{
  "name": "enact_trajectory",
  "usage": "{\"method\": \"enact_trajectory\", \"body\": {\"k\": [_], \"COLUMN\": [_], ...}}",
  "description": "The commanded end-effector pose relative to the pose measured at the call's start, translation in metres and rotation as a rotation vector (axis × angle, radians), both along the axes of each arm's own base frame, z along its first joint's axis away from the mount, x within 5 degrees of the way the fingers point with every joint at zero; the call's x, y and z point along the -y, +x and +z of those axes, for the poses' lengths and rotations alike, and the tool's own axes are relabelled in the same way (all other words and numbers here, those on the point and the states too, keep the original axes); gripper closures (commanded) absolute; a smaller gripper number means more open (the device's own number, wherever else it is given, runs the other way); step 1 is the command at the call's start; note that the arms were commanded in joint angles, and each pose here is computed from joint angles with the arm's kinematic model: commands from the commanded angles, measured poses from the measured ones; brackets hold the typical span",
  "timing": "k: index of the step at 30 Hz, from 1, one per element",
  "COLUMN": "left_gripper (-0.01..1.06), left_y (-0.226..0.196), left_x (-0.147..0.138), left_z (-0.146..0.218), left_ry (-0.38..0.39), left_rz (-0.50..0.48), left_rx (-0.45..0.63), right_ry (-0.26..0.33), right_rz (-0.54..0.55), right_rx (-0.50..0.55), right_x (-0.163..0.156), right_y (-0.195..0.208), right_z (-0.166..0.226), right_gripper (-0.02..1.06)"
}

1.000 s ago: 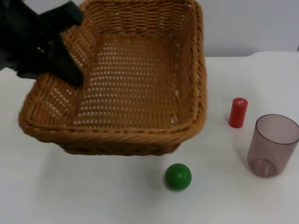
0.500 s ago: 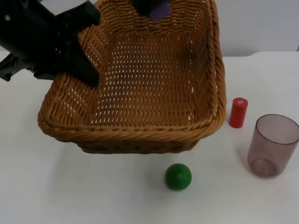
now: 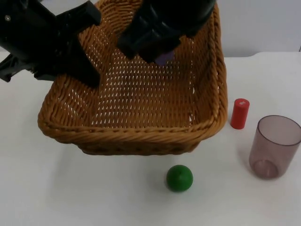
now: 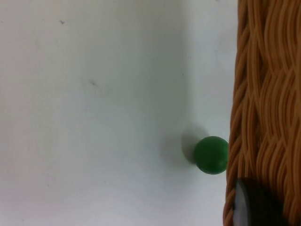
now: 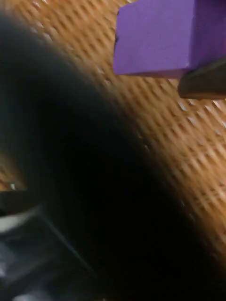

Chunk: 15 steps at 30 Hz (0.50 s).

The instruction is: Pick up the basket with the left hand and place the triangular block into the basket with the right hand.

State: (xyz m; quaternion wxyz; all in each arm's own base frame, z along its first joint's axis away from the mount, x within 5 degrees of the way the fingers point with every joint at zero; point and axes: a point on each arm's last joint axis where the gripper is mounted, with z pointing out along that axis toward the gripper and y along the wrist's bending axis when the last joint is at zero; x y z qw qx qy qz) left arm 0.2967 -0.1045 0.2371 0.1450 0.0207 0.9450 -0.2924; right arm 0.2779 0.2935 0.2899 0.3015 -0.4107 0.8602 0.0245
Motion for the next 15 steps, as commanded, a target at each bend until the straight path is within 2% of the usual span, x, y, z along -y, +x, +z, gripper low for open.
{"method": "enact_trajectory", "body": {"k": [1,6,13,15], "left_gripper": [1.05,1.05,1.05,1.05], "left_y": [0.0,0.0,-0.001,-0.001], "left_x": [0.002,0.002,0.003,0.002], "left_z": [0.004,0.004,0.004,0.004], "left_ry": [-0.026,-0.026,-0.027,-0.026], "left_rz": [0.017,0.017,0.014,0.011], "left_rx": [0.008,0.008,0.004,0.003], "right_ry": [-0.025,-0.054,-0.026,-0.017], "right_rz": [0.011,0.02,0.009,0.002], "right_rx": [-0.016,-0.045,-0.041,-0.041], "right_x": [0.0,0.005,0.004,0.003], "right_y": [-0.003,-0.007,-0.007,-0.007], "right_z": [-0.008,-0.03,-0.032,-0.032], "right_gripper": [1.02,1.02,1.01,0.98]}}
